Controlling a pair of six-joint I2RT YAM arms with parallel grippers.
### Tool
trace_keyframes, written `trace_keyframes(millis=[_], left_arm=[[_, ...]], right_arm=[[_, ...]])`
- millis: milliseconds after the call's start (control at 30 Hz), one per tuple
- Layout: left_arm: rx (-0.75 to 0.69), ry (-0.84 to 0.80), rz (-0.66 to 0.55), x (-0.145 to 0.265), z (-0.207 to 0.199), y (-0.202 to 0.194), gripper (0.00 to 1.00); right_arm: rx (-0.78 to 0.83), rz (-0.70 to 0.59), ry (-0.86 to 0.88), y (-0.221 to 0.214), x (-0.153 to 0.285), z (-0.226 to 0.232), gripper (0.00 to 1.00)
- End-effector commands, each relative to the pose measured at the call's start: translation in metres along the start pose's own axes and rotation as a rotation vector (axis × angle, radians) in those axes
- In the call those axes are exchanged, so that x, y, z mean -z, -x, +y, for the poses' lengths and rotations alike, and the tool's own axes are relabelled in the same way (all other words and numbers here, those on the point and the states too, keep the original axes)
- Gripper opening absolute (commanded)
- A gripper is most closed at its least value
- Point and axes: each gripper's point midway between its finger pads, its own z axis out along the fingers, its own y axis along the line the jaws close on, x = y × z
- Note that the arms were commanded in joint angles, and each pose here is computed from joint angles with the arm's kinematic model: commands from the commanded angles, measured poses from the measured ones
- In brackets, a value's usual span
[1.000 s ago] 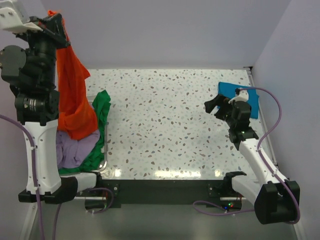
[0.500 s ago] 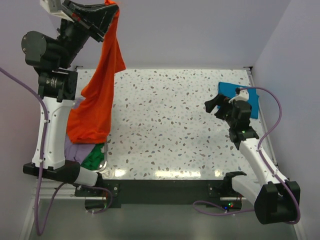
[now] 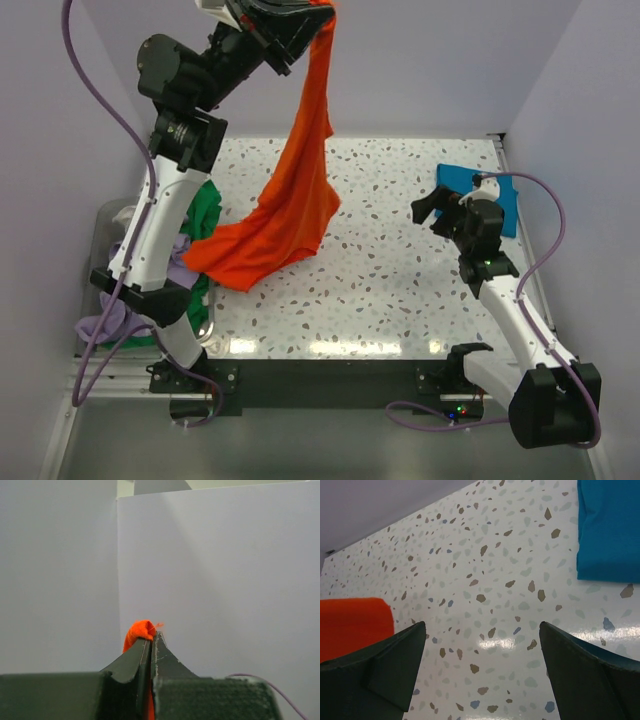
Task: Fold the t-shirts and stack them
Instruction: Move the tshirt to the center of the board
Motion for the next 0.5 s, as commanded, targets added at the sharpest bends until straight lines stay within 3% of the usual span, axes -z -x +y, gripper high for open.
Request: trace_keyframes(millis=[0, 167, 267, 367, 467], left_arm=[[-0.056, -0.14, -0.176, 0.0, -0.045, 0.056, 0.0], [-0.037, -0.128, -0.158, -0.003, -0.039, 0.041, 0.0], [-0.037, -0.068, -0.103, -0.002, -0.019, 0.01, 0.0], [-0.018, 0.099, 0.039, 0.019, 0.027, -0.069, 0.0], [-0.079, 0.35, 0.078, 0.054, 0.073, -0.102, 0.0]], right_arm=[[0.021, -0.046, 0.006, 0.021, 0.002, 0.008, 0.99], [0.021, -0.043, 0.011, 0.02, 0.002, 0.008, 0.99], [0.02, -0.038, 0.014, 0.018, 0.002, 0.009, 0.99], [0.018, -0.032, 0.011, 0.014, 0.001, 0.007, 0.99], [0.012, -0.021, 0.019, 0.01, 0.0, 0.007, 0.99]])
